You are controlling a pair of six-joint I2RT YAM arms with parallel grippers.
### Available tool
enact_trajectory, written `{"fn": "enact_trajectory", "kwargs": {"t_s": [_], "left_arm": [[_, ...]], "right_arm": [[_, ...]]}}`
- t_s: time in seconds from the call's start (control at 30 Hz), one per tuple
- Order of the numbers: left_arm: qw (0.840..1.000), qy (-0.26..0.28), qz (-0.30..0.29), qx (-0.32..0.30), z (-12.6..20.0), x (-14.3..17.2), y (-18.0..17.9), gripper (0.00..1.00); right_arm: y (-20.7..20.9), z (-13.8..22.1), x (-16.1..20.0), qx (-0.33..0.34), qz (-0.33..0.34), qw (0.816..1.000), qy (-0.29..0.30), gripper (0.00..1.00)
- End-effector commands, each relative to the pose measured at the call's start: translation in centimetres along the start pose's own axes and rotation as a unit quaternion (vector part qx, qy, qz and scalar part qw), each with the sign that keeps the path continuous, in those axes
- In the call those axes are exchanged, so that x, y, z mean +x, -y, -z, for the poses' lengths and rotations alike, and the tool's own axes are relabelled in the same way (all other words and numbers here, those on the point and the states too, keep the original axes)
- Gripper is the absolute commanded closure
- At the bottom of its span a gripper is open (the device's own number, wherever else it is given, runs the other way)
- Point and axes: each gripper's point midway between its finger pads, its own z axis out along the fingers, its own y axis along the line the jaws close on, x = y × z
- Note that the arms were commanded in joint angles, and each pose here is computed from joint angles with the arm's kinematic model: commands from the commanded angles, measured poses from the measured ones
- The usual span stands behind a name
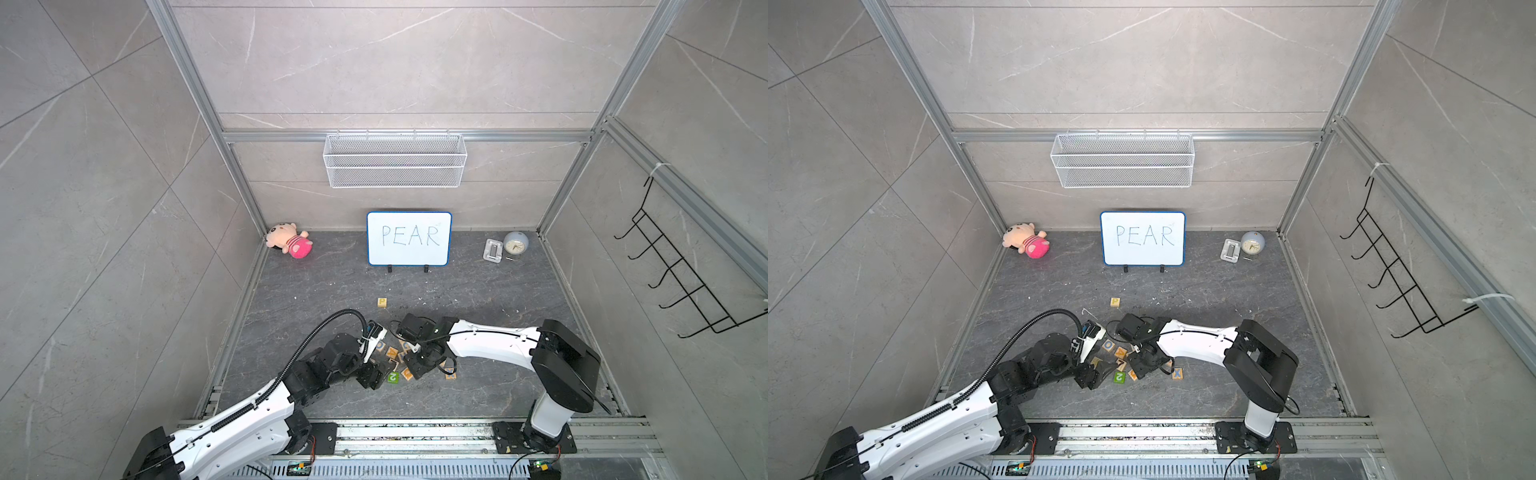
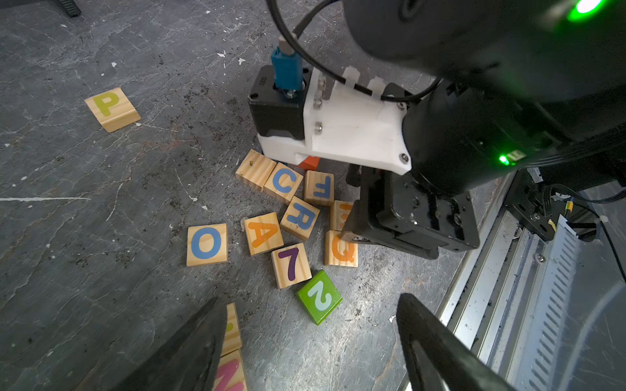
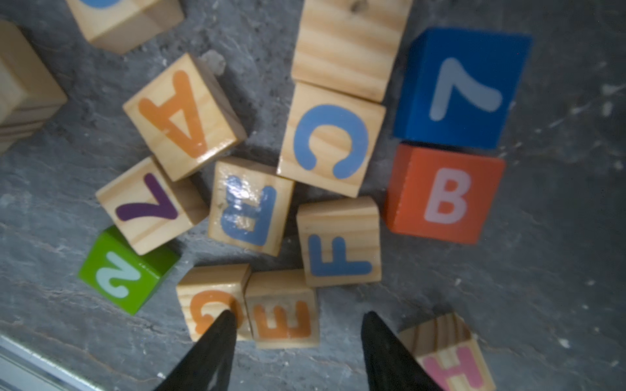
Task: Spell the uppercase word “pear” with letter blocks
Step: Pick up the letter block from the center of the board.
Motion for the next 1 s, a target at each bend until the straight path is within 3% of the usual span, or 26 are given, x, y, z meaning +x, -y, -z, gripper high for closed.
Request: {"fn": "enact_trajectory", "kwargs": {"t_s": [0.0, 0.23, 0.6, 0.97], "left_arm": [[0.999, 0.029, -0.013, 0.016, 0.4, -2.1, 0.9, 0.18], [0.999, 0.027, -0.012, 0.016, 0.3, -2.0, 0.9, 0.18], [0.999, 0.028, -0.011, 0.018, 0.4, -2.2, 1.0, 0.18], [0.999, 0.03, -0.017, 0.02, 0.3, -2.5, 1.1, 0.18]], "right_arm": [[-0.3, -0.4, -0.1, 0.004, 0.011, 1.0, -0.006, 0.38], [1.3, 0.0, -0.1, 0.018, -0.038, 0.999, 0.006, 0.39], [3.6, 0.0, 2.0, 0.053, -0.041, 0.997, -0.023, 0.4], [2.5, 0.4, 1.6, 0.022, -0.025, 0.999, -0.014, 0.4]]}}
